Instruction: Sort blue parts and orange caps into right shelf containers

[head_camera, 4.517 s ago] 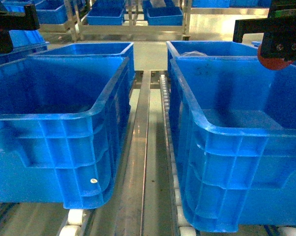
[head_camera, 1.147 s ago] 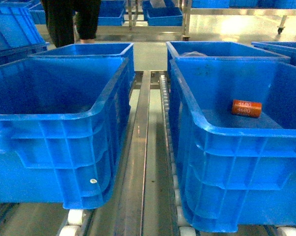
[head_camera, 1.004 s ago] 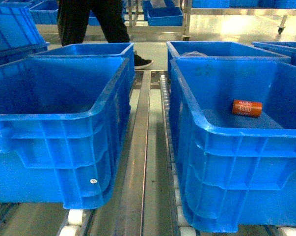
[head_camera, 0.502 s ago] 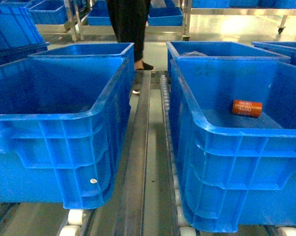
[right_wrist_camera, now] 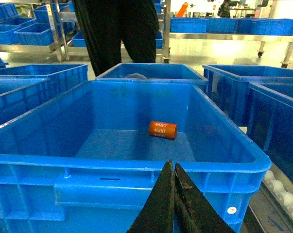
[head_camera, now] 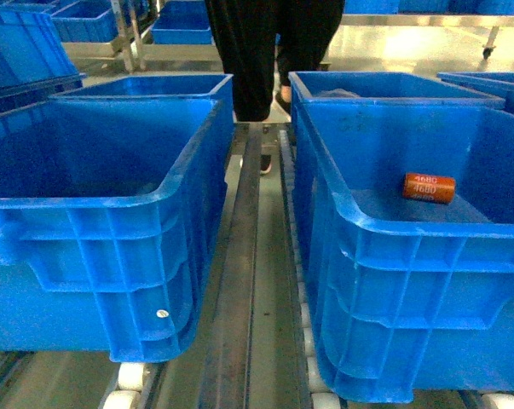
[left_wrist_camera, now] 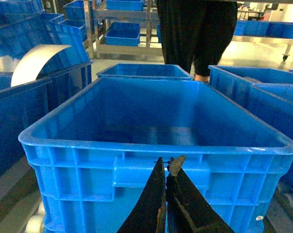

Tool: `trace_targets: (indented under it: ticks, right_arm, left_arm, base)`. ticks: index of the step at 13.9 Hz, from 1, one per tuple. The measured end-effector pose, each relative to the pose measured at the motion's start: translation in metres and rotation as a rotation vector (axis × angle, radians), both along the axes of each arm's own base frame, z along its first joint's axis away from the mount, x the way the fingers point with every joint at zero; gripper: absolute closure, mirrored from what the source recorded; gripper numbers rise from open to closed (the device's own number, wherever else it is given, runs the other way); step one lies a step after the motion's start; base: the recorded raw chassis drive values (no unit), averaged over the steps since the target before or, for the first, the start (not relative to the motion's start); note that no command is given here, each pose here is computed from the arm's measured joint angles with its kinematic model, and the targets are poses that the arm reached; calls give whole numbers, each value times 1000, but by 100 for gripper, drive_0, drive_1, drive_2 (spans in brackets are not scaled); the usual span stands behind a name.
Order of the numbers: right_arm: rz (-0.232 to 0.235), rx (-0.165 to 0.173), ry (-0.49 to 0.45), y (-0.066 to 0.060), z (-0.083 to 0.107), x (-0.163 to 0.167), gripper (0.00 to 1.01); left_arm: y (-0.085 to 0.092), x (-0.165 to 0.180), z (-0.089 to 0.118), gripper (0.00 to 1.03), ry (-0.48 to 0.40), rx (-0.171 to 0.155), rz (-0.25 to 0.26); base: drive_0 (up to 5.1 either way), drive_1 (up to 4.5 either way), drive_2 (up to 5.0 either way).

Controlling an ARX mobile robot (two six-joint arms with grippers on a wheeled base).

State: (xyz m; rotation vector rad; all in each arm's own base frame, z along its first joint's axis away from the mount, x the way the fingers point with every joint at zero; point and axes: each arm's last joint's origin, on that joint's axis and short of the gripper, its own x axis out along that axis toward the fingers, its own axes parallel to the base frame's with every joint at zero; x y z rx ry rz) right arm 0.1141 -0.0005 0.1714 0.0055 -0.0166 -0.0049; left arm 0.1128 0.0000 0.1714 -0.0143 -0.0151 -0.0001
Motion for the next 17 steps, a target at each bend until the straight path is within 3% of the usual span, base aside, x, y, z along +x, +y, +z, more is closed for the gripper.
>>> trace_targets:
  ticks: [2,3,4,6,8,13,15,17]
  right_arm:
    - [0,0,2,0,-1,-6,100]
    - [4,0,55,0,-7,-13,100]
    - [3,0,-1,0,-3,-17,100]
    - [6,0,9,1,-4,-17,100]
    - [5,-2,11,1,-4,-17,77]
    - [5,-2,12,1,-4,-17,52]
    - [5,-2,12,1,-4,-17,20]
    - [5,-2,12,1,-4,-17,13]
  left_arm:
    - [0,-10,-5,101,36,0,0]
    - [0,-15,-3,101,2,2,0]
    - [0,-16,-2,101,5,2,1]
    - [0,-15,-4,101,11,4,-1]
    - [0,-15,-4,81,15,3,-1]
    - [0,-15,-4,55,16,3,-1]
    - [0,-15,-4,25,16,3,-1]
    - [0,-15,-4,17,16,4,-1]
  base:
    - [0,0,0]
    - [0,0,0]
    - [0,0,0]
    - [0,0,0]
    - [0,0,0]
    - [0,0,0]
    - [0,0,0]
    - [0,0,0]
